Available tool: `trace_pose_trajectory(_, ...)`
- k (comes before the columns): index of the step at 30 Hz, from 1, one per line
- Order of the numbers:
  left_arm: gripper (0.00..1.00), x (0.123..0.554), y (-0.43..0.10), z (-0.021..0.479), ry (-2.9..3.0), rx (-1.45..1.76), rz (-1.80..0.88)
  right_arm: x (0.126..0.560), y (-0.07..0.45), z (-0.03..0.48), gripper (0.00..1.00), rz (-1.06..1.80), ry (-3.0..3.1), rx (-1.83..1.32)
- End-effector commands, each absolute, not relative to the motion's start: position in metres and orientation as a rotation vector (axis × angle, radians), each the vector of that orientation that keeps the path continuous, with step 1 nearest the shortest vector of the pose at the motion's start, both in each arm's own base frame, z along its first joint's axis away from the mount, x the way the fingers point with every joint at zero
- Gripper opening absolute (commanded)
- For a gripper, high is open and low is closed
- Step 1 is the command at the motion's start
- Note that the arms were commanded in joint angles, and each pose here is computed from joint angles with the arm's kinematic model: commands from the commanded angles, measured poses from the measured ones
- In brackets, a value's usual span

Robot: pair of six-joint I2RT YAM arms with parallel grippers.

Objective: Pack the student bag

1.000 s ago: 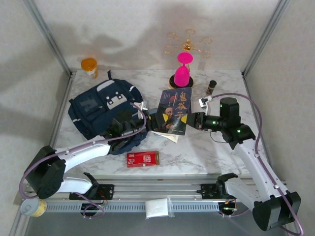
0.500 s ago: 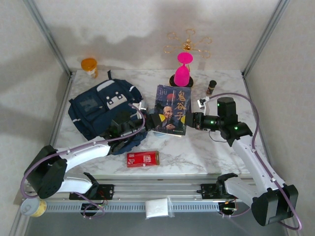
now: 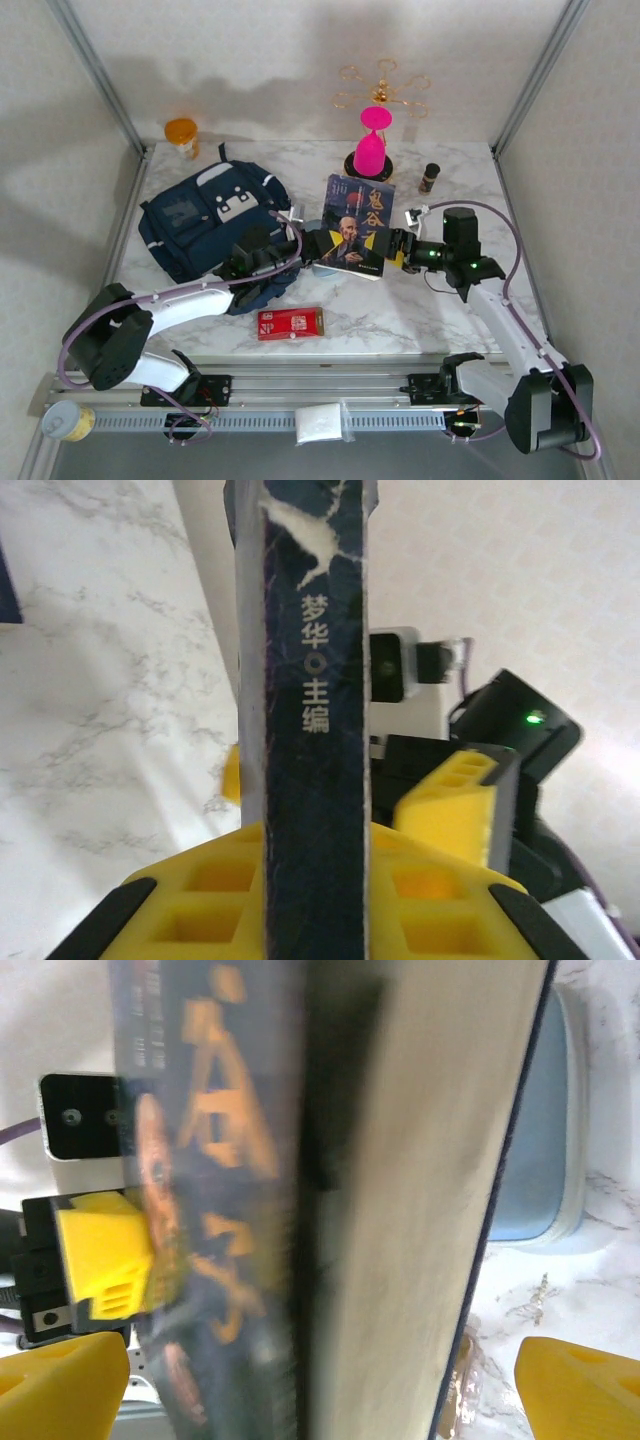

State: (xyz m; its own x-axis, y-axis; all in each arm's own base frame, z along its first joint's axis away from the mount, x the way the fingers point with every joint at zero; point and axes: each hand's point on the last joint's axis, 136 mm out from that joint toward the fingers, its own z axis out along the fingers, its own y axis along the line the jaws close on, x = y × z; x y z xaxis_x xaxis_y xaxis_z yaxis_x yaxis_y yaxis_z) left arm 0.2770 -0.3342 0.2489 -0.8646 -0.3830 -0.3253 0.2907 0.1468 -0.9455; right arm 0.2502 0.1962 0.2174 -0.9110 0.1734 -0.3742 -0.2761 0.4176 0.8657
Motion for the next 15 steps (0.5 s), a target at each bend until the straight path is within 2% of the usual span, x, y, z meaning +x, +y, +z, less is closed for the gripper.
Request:
trace_pose_trajectory(1,0.00,0.267,-0.339,0.319,1.678,0.029,-1.904,0.250,0.208,0.237,0.99,1.666,2.147,-0.167)
trace_pose_trajectory(3,0.00,0.269,-0.340,0.316,1.687,0.016,-1.895,0.251,0.210,0.244,0.99,1.699,2.105,-0.187)
trace_pose_trajectory(5,0.00,0.273,-0.340,0.311,1.706,0.001,-1.876,0.249,0.211,0.254,0.93,1.729,2.054,-0.205)
trace_pose_trajectory(10,0.00,0.284,-0.339,0.288,1.809,-0.032,-1.745,0.252,0.208,0.256,0.63,1.705,2.050,-0.160)
trace_pose_trajectory(15,0.00,0.287,-0.338,0.278,1.850,-0.027,-1.683,0.256,0.205,0.252,0.38,1.642,2.061,-0.140)
